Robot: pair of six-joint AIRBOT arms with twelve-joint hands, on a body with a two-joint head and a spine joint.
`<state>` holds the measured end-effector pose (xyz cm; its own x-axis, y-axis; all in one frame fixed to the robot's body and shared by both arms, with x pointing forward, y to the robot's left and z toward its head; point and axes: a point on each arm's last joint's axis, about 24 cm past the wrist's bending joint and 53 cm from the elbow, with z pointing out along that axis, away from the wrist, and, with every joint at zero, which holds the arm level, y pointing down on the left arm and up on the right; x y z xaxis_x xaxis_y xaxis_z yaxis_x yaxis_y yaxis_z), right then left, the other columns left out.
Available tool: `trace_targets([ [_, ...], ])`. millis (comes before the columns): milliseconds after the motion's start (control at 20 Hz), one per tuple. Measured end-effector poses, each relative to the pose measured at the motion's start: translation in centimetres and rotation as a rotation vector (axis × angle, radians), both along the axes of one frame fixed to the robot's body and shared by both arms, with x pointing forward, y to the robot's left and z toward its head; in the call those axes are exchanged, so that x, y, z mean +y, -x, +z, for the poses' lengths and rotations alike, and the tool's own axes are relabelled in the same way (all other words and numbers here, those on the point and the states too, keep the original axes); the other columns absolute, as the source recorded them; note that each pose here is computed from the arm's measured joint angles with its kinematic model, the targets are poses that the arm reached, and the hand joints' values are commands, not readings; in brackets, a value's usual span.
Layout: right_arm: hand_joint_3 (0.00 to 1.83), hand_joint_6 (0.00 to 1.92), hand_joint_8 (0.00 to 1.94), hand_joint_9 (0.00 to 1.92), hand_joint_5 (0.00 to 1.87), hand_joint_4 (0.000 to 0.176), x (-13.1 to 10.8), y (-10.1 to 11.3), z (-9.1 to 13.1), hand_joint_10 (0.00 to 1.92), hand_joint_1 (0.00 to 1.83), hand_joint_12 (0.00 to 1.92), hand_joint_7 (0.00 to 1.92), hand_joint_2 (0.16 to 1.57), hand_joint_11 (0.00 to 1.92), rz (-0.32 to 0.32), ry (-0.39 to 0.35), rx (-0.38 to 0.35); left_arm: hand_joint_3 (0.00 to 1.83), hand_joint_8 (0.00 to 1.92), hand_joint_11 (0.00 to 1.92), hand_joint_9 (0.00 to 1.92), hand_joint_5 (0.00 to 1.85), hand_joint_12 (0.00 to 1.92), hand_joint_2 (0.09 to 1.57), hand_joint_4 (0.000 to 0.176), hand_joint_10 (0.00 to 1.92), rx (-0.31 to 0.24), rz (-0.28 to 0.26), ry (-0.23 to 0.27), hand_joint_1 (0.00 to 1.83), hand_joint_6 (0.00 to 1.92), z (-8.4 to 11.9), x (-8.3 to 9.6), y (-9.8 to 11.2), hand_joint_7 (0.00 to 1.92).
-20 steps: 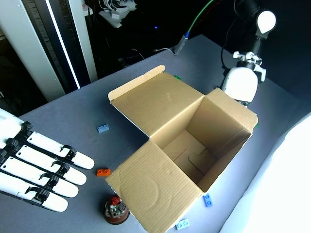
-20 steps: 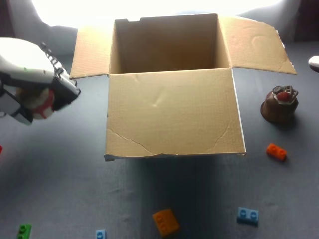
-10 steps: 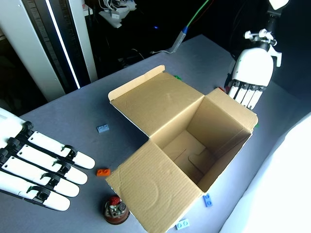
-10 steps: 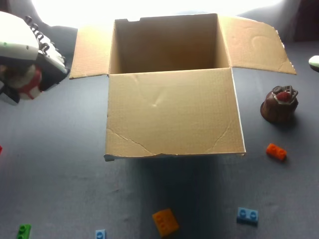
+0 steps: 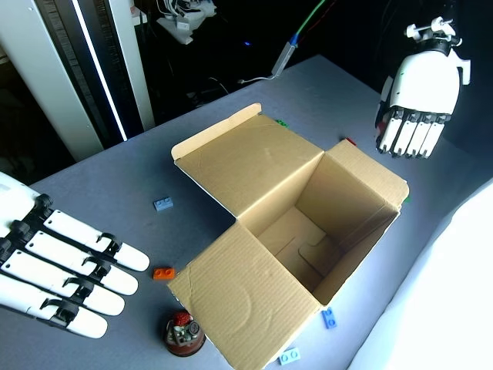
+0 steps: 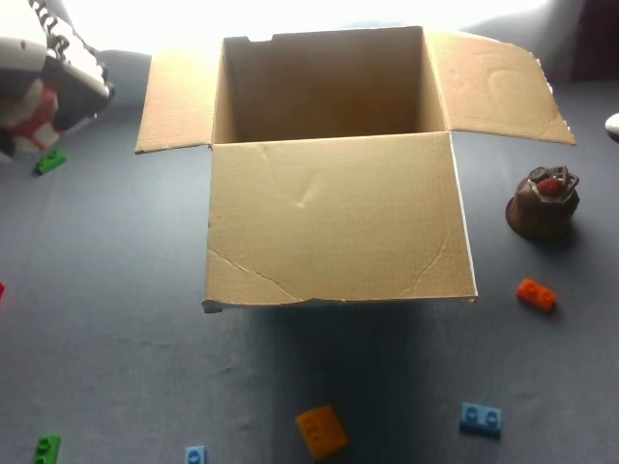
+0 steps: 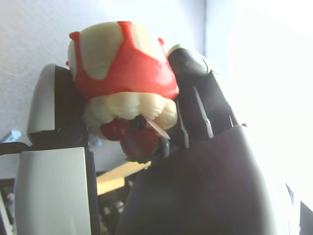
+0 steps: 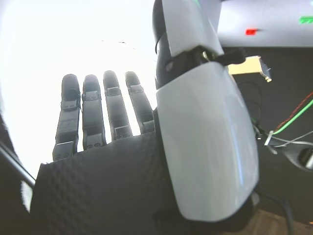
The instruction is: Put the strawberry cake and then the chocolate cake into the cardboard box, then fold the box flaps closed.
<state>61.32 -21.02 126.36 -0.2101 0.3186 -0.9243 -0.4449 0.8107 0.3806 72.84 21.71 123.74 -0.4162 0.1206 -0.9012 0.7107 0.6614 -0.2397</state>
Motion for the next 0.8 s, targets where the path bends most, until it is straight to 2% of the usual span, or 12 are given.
trace_targets([
  [250, 0.00, 0.00, 0.00, 0.08, 0.04, 0.006, -0.2, -0.1, 0.0, 0.00, 1.01, 0.38, 0.09, 1.02, 0.00, -0.009, -0.016, 0.011, 0.00, 1.79, 0.43, 0.54, 0.52, 1.92, 1.37, 0.000, 1.85, -0.045, -0.016, 0.019, 1.26, 1.56, 2.6, -0.5, -0.1, 0.48],
  [350, 0.00, 0.00, 0.00, 0.10, 0.03, 0.001, -0.4, -0.3, 0.0, 0.00, 1.00, 0.44, 0.08, 1.02, 0.00, -0.022, -0.043, 0.024, 0.00, 1.80, 0.44, 0.52, 0.53, 1.92, 1.37, 0.000, 1.86, -0.057, -0.023, 0.021, 1.26, 1.55, 3.3, -0.9, -0.3, 0.47],
  [400, 0.00, 0.00, 0.00, 0.09, 0.01, 0.000, -0.8, -0.5, 0.0, 0.01, 1.00, 0.37, 0.07, 1.02, 0.00, -0.044, -0.057, 0.030, 0.00, 1.76, 0.44, 0.53, 0.52, 1.92, 1.37, 0.000, 1.85, -0.068, -0.029, 0.018, 1.26, 1.61, 3.8, -1.1, -0.4, 0.48],
  [500, 0.00, 0.00, 0.00, 0.09, 0.01, 0.000, -1.5, -0.8, 0.3, 0.01, 1.04, 0.35, 0.07, 1.00, 0.00, -0.078, -0.088, 0.032, 0.00, 1.77, 0.45, 0.52, 0.50, 1.92, 1.38, 0.000, 1.85, -0.081, -0.047, 0.031, 1.25, 1.66, 4.8, -2.0, -0.2, 0.47],
  [550, 0.00, 0.01, 0.00, 0.08, 0.02, 0.000, -1.7, -0.9, 0.6, 0.00, 1.05, 0.33, 0.07, 1.00, 0.00, -0.082, -0.101, 0.021, 0.00, 1.81, 0.46, 0.52, 0.52, 1.92, 1.37, 0.000, 1.88, -0.093, -0.067, 0.032, 1.26, 1.54, 5.5, -2.8, 0.1, 0.47],
  [700, 0.01, 0.00, 0.00, 0.07, 0.02, 0.000, -1.5, -0.9, 0.6, 0.00, 0.99, 0.31, 0.07, 1.03, 0.00, -0.079, -0.098, 0.018, 0.00, 1.78, 0.45, 0.52, 0.54, 1.92, 1.37, 0.000, 1.87, -0.113, -0.132, 0.026, 1.27, 1.53, 6.5, -5.7, 0.9, 0.49],
  [750, 0.00, 0.00, 0.00, 0.08, 0.03, 0.000, -1.5, -0.9, 0.6, 0.00, 1.00, 0.30, 0.07, 1.03, 0.00, -0.079, -0.096, 0.019, 0.00, 1.79, 0.46, 0.51, 0.50, 1.92, 1.38, 0.000, 1.88, -0.117, -0.155, 0.025, 1.25, 1.60, 6.9, -6.6, 1.1, 0.48],
  [800, 0.00, 0.00, 0.00, 0.08, 0.01, 0.003, -1.5, -0.9, 0.6, 0.00, 1.00, 0.32, 0.07, 1.03, 0.00, -0.079, -0.095, 0.019, 0.00, 1.80, 0.46, 0.52, 0.52, 1.92, 1.37, 0.000, 1.88, -0.124, -0.179, 0.025, 1.26, 1.56, 7.2, -7.8, 1.4, 0.47],
])
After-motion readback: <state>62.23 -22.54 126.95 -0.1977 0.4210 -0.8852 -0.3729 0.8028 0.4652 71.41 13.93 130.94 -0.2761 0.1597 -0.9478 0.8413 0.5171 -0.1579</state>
